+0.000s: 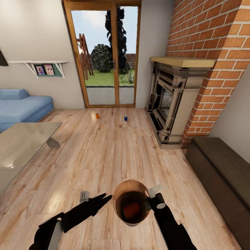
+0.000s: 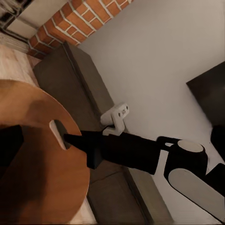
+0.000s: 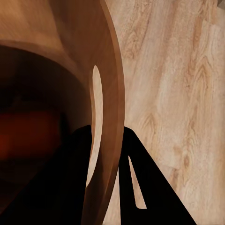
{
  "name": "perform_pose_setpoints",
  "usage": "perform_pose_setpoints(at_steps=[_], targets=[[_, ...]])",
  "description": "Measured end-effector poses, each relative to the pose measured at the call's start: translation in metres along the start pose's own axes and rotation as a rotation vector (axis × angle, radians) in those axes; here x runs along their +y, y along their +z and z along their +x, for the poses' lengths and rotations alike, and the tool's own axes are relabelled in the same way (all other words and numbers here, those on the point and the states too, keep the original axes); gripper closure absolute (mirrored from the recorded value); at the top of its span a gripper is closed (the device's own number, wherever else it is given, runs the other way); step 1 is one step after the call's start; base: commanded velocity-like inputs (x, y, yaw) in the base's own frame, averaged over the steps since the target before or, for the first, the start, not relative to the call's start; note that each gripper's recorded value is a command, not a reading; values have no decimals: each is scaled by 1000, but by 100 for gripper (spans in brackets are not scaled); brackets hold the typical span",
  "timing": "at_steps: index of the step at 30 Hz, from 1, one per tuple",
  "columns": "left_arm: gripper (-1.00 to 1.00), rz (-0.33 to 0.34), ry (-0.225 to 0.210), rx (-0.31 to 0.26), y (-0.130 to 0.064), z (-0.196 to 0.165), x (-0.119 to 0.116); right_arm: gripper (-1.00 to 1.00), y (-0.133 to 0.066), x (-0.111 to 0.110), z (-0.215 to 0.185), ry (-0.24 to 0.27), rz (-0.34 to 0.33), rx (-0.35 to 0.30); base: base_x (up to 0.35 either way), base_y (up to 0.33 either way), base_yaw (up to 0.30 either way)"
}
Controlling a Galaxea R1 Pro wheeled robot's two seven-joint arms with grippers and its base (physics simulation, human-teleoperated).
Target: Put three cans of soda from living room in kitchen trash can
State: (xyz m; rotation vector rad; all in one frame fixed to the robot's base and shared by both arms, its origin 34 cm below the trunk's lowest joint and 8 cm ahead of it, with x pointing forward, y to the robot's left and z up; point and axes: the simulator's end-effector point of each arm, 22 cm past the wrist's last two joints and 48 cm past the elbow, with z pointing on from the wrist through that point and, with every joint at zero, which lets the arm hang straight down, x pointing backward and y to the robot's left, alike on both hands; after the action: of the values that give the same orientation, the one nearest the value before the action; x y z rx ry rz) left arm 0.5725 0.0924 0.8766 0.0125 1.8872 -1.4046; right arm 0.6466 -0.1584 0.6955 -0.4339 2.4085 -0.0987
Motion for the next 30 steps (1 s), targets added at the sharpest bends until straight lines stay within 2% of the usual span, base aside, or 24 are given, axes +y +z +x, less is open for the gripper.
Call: perform_pose_setpoints(at_steps=[4, 9, 16, 22, 26, 30], targets=[[-100, -22, 29, 21, -19, -7, 11, 100, 0, 0, 0, 0, 0, 0, 0, 0, 0], [-100, -13, 67, 18, -61, -30, 22, 100, 0, 1, 0, 1, -5, 1, 0, 0, 0], [-100, -56, 82, -5, -84, -43, 37, 100, 0, 2, 1, 4, -15, 5, 0, 0, 0], [-100, -139, 120, 33, -106, -49, 60, 100, 0, 2, 2, 8, -15, 8, 0, 0, 0], [-100, -202, 122, 54, -117, -48, 78, 100, 0, 2, 2, 9, -16, 10, 0, 0, 0], [-100, -293, 112, 58, -129, -47, 102, 100, 0, 2, 2, 9, -15, 10, 0, 0, 0]])
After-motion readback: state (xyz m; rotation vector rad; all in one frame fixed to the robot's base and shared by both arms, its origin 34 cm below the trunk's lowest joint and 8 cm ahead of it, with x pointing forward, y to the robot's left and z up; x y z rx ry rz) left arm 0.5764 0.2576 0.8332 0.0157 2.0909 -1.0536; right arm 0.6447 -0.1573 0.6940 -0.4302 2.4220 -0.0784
